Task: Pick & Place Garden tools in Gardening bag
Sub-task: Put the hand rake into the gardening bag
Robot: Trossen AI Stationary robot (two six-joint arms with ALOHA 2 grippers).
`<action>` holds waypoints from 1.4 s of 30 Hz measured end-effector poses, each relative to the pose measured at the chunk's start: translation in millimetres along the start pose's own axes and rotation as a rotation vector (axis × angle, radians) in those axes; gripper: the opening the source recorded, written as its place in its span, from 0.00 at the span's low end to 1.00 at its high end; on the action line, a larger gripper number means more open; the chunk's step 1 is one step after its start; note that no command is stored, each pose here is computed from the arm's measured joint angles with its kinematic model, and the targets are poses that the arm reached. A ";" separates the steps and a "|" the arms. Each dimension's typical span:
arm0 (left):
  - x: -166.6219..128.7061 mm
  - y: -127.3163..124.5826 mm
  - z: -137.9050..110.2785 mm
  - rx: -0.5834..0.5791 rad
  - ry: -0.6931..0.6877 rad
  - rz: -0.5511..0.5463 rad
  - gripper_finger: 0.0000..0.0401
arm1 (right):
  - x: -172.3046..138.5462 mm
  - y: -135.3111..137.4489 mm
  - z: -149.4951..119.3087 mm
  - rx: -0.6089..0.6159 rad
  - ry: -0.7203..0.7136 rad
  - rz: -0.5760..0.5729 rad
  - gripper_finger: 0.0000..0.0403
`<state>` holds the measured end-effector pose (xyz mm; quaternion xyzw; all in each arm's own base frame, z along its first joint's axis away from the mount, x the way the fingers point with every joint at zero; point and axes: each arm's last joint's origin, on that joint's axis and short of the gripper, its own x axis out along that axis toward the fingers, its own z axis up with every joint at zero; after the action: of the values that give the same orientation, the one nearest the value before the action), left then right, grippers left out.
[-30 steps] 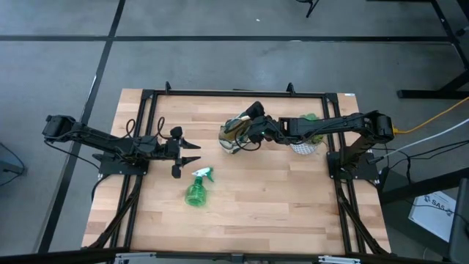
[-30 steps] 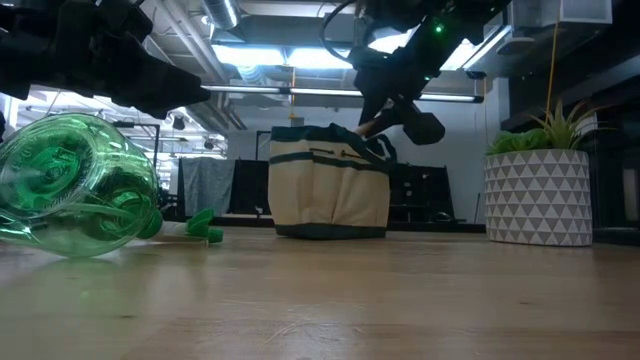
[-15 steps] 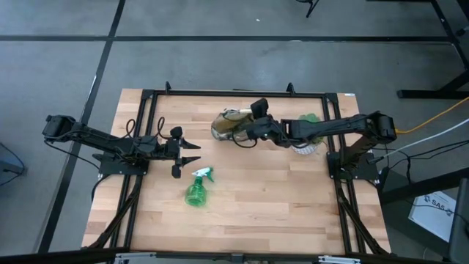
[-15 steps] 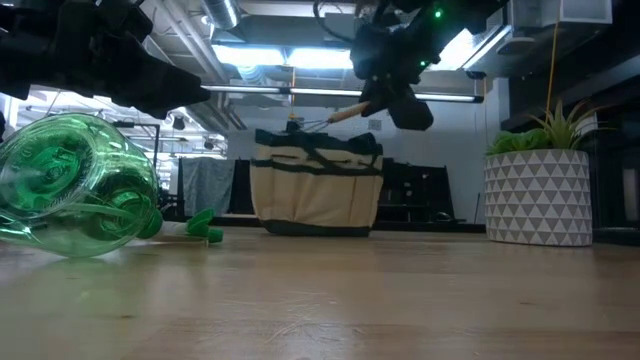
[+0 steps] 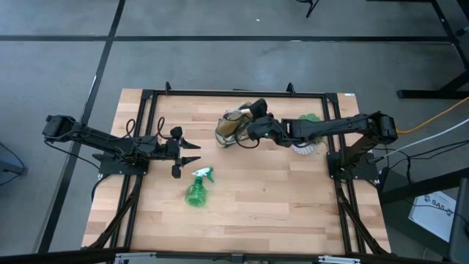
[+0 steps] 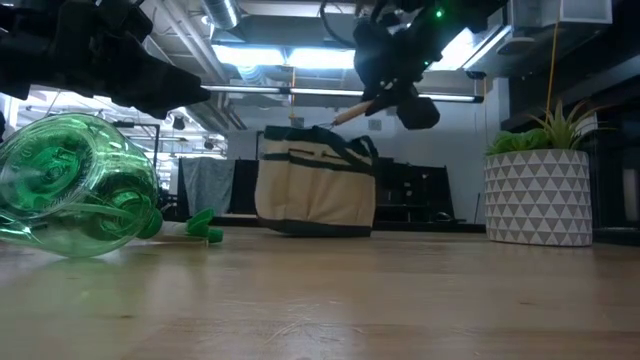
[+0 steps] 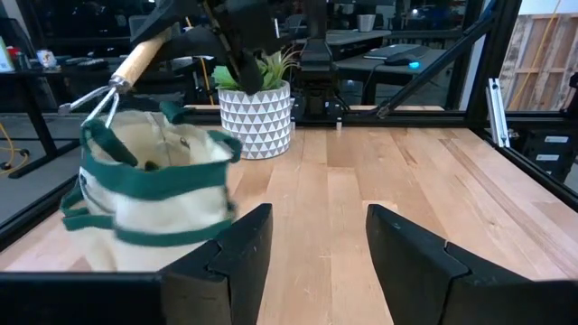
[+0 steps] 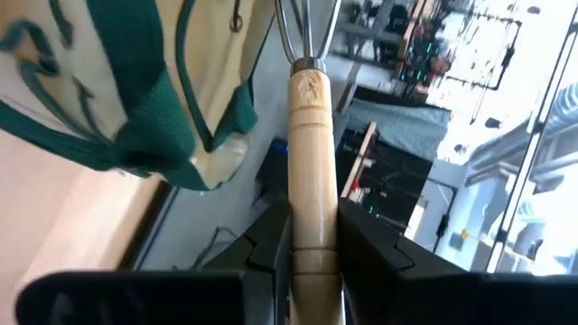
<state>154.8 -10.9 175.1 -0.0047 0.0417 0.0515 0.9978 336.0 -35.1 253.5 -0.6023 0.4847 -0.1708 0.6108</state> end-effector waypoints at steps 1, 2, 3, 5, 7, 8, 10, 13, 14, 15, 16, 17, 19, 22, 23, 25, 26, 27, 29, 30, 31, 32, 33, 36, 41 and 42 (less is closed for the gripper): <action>0.0 0.0 -0.1 0.000 0.000 0.000 0.44 | 1.1 0.7 -1.4 -0.011 0.009 0.007 0.19; 0.0 0.0 0.0 0.000 0.000 0.000 0.44 | 2.2 1.7 -2.8 -0.024 0.017 0.017 0.19; 0.0 0.0 -0.1 0.000 0.000 0.000 0.44 | 3.3 2.9 -4.4 -0.037 0.026 0.029 0.20; 0.0 0.0 -0.1 0.000 0.000 0.000 0.44 | 5.1 5.7 -7.4 -0.050 0.041 0.055 0.20; 0.0 0.0 -0.1 0.000 0.000 0.000 0.44 | 6.9 8.4 -10.5 -0.037 0.058 0.079 0.20; -0.1 0.0 -0.1 0.000 0.000 0.000 0.44 | 7.6 9.4 -11.9 -0.029 0.065 0.089 0.20; 0.0 0.0 -0.1 0.000 0.000 0.000 0.44 | 8.8 9.7 -13.5 -0.003 0.075 0.094 0.20; 0.0 0.0 -0.1 0.000 0.000 0.000 0.44 | 9.9 6.2 -14.7 0.035 0.131 0.047 0.20; 0.0 0.0 -0.1 0.000 0.000 0.000 0.44 | 10.5 4.6 -15.5 0.046 0.154 0.028 0.20; 0.0 0.0 -0.1 0.000 0.000 0.000 0.44 | 10.8 3.8 -15.9 0.052 0.164 0.019 0.20; 0.0 0.0 0.0 0.000 0.000 0.000 0.44 | 10.9 3.7 -15.9 0.053 0.164 0.019 0.20; 0.0 0.0 -0.1 0.000 0.000 0.000 0.44 | 11.0 3.8 -15.7 0.053 0.155 0.023 0.20; 0.0 0.0 0.0 0.000 0.000 0.000 0.44 | 10.5 3.8 -14.1 0.052 0.124 0.031 0.20; -0.1 0.0 -0.1 0.000 0.000 0.000 0.44 | 7.1 4.1 -8.8 0.050 0.057 0.042 0.20; 0.0 0.0 0.0 0.000 0.000 0.000 0.44 | 5.7 4.1 -6.8 0.053 0.031 0.045 0.20; 0.0 0.0 -0.1 0.000 0.000 0.000 0.44 | 2.5 3.5 -2.5 0.063 -0.009 0.039 0.20; 0.0 0.0 0.0 0.000 0.000 0.000 0.44 | 0.7 3.2 -0.4 0.060 -0.021 0.034 0.20; 0.0 0.0 -0.1 0.000 0.000 0.000 0.44 | -1.2 3.2 1.3 0.051 -0.029 0.029 0.20; 0.0 0.0 -0.1 0.000 0.000 0.000 0.44 | -4.3 4.2 4.6 0.025 -0.060 0.035 0.20; 0.0 0.0 0.0 0.000 0.000 0.000 0.44 | -5.6 5.0 6.1 0.017 -0.085 0.044 0.20; 0.0 0.0 0.0 0.000 0.000 0.000 0.44 | -6.6 5.9 7.3 0.012 -0.108 0.055 0.20; 0.0 0.0 -0.1 0.000 0.000 0.000 0.44 | -6.9 6.7 7.8 0.007 -0.123 0.065 0.20; 0.0 0.0 -0.1 0.000 0.000 0.000 0.44 | -7.0 7.7 7.8 0.000 -0.134 0.076 0.20; 0.0 0.0 0.0 0.000 0.000 0.000 0.44 | -5.7 11.6 6.7 -0.026 -0.140 0.112 0.20; 0.0 0.0 0.0 0.000 0.000 0.000 0.44 | -4.3 11.9 6.1 0.025 -0.133 0.120 0.20; 0.0 0.0 0.0 0.000 0.000 0.000 0.44 | -4.3 11.9 6.1 0.032 -0.134 0.120 0.21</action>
<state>154.8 -10.9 175.1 -0.0045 0.0417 0.0514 0.9978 334.3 -25.6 243.3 -0.5725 0.4754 -0.1008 0.6603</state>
